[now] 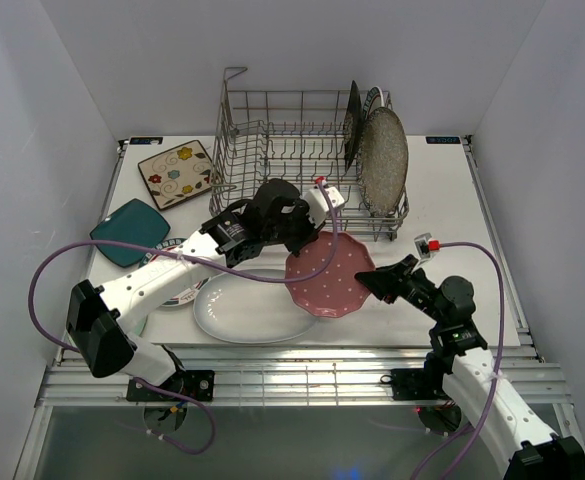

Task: Load the plates into the dish rack
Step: Insert the plate into the dish rack.

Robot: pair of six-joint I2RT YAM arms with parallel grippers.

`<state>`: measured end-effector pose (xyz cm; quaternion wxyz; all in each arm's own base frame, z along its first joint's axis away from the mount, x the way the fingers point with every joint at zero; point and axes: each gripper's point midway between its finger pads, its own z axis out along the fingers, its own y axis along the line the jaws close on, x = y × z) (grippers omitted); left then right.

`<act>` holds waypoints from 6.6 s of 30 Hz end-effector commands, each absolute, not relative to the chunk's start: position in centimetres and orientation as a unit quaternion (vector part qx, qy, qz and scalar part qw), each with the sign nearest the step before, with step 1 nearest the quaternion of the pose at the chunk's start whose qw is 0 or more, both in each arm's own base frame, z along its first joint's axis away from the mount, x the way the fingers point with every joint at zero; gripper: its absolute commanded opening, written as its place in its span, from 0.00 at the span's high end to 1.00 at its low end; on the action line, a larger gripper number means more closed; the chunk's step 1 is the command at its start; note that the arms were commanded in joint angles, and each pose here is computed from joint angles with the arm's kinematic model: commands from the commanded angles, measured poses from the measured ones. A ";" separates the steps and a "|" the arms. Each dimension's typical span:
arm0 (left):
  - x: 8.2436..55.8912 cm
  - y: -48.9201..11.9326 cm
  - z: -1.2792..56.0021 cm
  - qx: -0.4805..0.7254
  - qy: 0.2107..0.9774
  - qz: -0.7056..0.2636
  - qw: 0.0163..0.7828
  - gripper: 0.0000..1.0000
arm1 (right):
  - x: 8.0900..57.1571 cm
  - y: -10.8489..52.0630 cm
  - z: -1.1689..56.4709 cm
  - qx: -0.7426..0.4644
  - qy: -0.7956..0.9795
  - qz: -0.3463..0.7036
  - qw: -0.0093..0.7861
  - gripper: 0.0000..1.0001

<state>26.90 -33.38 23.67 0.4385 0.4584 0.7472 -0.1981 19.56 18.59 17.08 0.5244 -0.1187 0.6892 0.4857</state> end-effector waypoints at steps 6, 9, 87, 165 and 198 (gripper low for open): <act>28.8 -33.8 29.8 0.409 0.705 -0.223 0.535 1.00 | 18.5 19.9 19.5 -0.129 0.660 0.541 0.505 0.92; 28.9 -33.9 29.9 0.409 0.704 -0.224 0.536 1.00 | 18.6 20.0 19.7 -0.118 0.659 0.551 0.499 0.92; 30.3 -32.8 34.8 0.641 0.386 0.069 0.660 0.04 | 37.7 24.1 39.9 0.148 0.737 0.557 0.353 0.92; 42.2 -6.1 34.3 0.097 0.683 -0.139 0.710 0.03 | 58.5 19.4 40.7 0.088 0.584 -0.181 0.787 0.92; 42.5 -4.3 33.5 0.074 0.691 -0.142 0.705 0.02 | 60.5 20.6 36.2 0.087 0.596 -0.181 0.777 0.92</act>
